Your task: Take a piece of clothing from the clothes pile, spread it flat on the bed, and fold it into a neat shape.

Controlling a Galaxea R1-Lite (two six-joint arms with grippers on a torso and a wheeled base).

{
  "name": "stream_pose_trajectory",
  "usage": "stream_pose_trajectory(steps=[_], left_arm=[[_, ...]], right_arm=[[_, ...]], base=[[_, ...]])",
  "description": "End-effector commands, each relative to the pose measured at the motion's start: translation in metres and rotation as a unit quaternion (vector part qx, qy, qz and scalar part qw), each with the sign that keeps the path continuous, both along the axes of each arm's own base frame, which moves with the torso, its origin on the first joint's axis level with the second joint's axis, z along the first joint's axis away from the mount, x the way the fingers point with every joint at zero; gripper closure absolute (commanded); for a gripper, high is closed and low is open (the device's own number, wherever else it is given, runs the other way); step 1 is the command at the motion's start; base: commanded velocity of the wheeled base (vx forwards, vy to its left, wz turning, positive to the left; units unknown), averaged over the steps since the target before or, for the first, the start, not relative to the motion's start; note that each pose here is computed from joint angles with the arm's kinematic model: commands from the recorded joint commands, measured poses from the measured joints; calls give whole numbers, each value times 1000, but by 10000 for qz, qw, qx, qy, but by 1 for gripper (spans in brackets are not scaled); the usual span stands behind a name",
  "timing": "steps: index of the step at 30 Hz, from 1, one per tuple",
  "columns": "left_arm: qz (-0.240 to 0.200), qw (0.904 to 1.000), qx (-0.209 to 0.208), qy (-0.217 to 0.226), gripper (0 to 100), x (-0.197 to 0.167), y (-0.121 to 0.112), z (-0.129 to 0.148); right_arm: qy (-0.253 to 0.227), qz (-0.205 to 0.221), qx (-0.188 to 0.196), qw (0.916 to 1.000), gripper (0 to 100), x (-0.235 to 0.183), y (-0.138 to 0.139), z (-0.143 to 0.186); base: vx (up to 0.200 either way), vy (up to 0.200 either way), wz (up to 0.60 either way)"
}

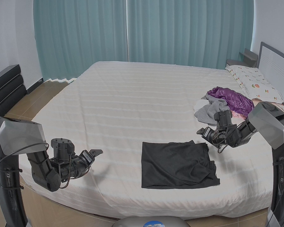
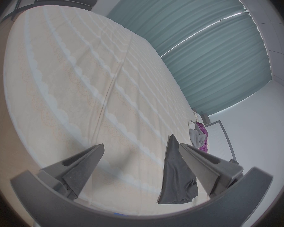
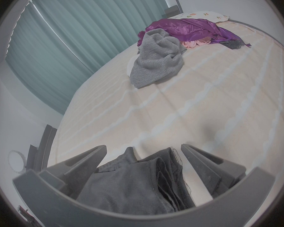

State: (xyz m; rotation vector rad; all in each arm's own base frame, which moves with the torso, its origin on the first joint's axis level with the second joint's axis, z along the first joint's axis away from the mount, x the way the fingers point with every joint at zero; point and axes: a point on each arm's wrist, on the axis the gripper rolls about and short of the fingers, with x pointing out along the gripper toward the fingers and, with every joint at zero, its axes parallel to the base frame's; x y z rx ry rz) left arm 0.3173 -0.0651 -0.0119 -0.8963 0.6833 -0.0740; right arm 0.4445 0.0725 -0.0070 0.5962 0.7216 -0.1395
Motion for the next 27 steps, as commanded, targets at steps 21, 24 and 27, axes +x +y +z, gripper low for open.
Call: stream_pose_trajectory(steps=[21, 24, 27], left_arm=[[6, 10000, -2, 2, 0, 0, 0, 0], [2, 10000, 4, 0, 0, 0, 0, 0], [2, 10000, 4, 0, 0, 0, 0, 0]], right_arm=[[-144, 74, 235, 9996, 100, 4, -14, -22], [-143, 10, 246, 9996, 100, 5, -19, -22], [-112, -39, 253, 9996, 100, 5, -23, -24]], base=[[0, 0, 0], [0, 0, 0], [0, 0, 0]])
